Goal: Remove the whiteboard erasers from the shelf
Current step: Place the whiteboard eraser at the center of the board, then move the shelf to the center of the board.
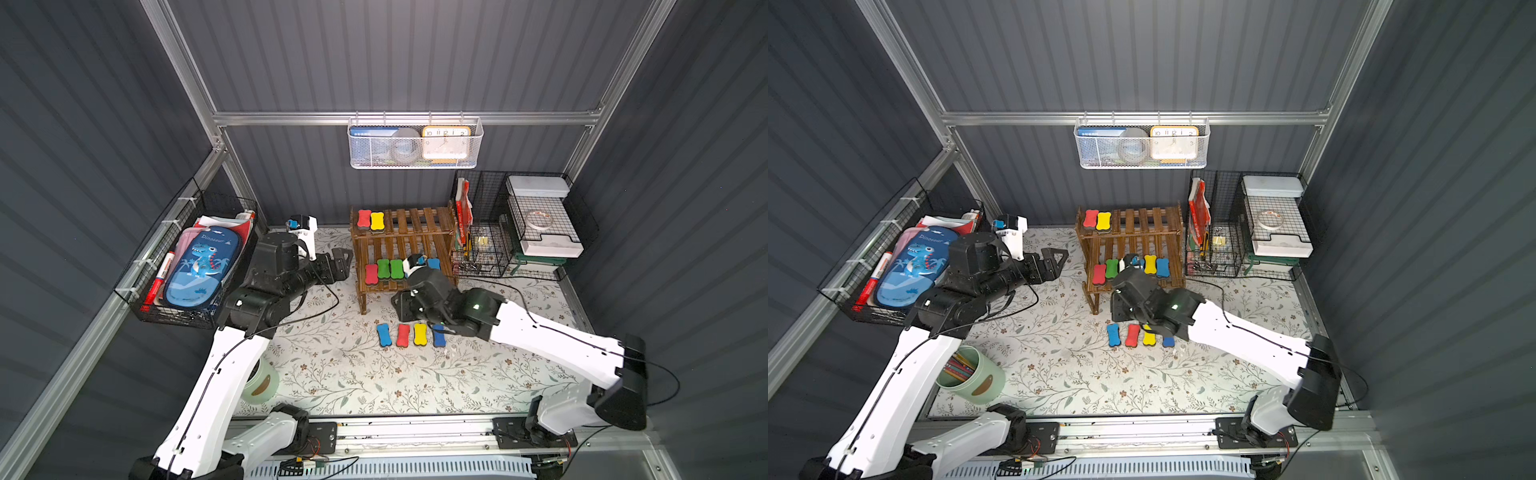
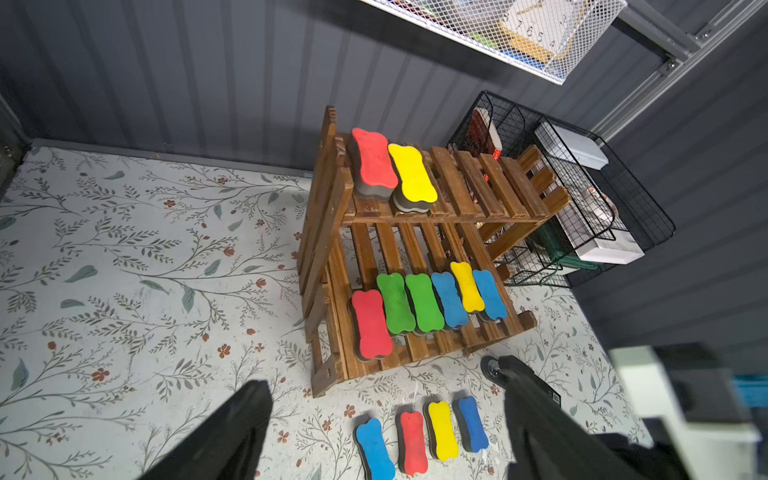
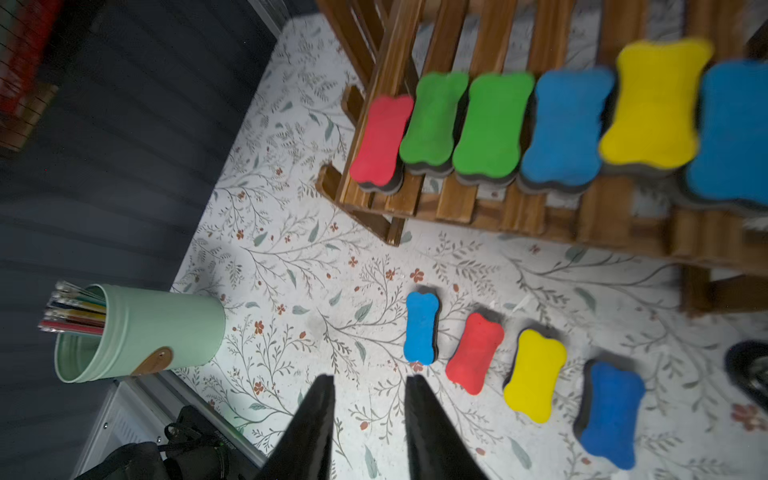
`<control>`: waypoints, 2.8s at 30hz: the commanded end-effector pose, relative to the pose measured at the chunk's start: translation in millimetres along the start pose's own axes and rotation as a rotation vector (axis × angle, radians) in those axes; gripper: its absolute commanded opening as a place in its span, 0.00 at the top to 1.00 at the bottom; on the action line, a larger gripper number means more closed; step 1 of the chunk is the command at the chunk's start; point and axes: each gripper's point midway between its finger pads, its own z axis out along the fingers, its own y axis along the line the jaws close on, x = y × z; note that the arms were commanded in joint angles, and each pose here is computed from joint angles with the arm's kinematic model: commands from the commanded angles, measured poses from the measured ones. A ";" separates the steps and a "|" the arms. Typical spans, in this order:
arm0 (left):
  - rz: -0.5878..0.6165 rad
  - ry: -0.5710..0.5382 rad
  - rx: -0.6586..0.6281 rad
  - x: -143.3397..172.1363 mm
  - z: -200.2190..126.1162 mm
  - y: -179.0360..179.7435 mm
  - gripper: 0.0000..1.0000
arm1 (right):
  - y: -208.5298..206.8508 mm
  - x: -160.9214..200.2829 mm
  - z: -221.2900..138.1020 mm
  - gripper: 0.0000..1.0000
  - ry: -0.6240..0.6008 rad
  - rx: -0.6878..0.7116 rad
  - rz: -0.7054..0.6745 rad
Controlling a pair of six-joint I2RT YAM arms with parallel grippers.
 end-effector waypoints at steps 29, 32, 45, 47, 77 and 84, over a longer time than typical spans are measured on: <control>0.067 0.035 0.064 -36.8 67.4 -20.3 0.10 | -247.0 -106.3 32.9 0.84 -0.081 0.388 0.363; 0.080 0.027 0.055 -43.4 70.6 -22.6 0.10 | -248.4 -72.0 38.2 0.85 -0.021 0.359 0.412; 0.163 0.073 -0.005 -39.4 106.1 -32.6 0.12 | -224.7 -7.8 53.6 0.93 0.069 0.201 0.484; 0.177 0.082 -0.018 -39.3 111.7 -33.0 0.13 | -218.7 -6.8 57.0 0.93 0.081 0.190 0.467; 0.309 0.306 -0.269 -31.5 177.1 -14.7 0.40 | -207.0 4.9 67.5 0.94 0.108 0.174 0.412; 0.302 0.255 -0.288 -38.9 176.7 -12.5 0.40 | -207.9 5.9 66.7 0.94 0.110 0.176 0.413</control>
